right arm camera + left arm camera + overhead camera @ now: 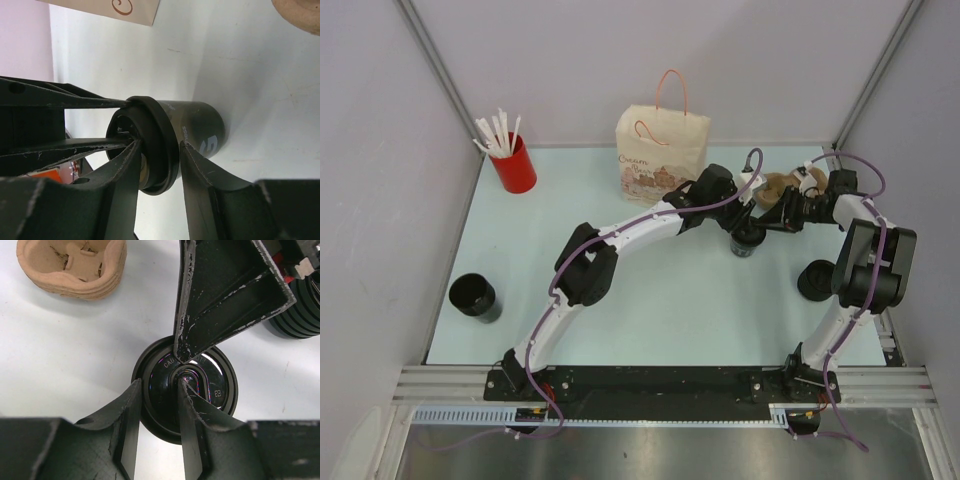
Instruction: Pack the takeout coffee
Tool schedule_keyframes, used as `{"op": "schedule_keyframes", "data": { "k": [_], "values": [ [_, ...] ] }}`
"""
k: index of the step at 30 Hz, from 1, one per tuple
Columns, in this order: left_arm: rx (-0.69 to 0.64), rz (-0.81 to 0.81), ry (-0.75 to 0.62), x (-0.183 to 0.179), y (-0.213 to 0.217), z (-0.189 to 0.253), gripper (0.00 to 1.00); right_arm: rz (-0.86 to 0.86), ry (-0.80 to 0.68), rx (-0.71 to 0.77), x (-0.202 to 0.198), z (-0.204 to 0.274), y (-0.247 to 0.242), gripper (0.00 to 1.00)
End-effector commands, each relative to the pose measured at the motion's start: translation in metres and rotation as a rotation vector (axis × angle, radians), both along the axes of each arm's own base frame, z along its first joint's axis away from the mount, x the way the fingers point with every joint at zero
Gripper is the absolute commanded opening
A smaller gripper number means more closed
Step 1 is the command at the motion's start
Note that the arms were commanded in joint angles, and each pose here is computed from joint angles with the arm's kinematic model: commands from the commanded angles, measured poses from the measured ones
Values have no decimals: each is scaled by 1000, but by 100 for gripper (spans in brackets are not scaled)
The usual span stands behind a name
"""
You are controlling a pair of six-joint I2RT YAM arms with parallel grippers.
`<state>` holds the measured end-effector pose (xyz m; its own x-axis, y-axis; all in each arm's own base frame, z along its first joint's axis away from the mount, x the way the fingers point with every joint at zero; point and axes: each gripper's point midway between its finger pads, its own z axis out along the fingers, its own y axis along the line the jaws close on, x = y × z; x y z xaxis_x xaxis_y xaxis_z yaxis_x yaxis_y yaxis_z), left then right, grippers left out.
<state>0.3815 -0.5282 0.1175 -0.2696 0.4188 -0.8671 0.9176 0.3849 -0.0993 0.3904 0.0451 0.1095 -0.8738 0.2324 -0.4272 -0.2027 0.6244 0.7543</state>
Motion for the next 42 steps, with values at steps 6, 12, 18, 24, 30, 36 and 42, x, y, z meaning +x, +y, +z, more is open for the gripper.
{"op": "schedule_keyframes", "data": {
  "k": [6, 12, 18, 24, 30, 36, 42],
  "values": [
    [313, 7, 173, -35, 49, -110, 36, 3, 0, 128, 2, 10, -1, 46],
    [314, 7, 174, -35, 50, -111, 36, -29, 36, 173, 3, 1, -12, 48],
    [309, 6, 171, -35, 49, -110, 36, -43, 64, 145, 4, -12, -15, 49],
    [308, 4, 174, -35, 49, -109, 35, -61, 75, 159, 7, -15, -18, 49],
    [306, 4, 173, -35, 49, -108, 35, -87, 55, 192, 14, -1, -21, 49],
    [306, 4, 175, -36, 49, -108, 34, -99, 48, 188, 18, -2, -24, 49],
    [307, 4, 174, -36, 49, -107, 34, -98, 70, 157, 16, -13, -22, 49]
  ]
}}
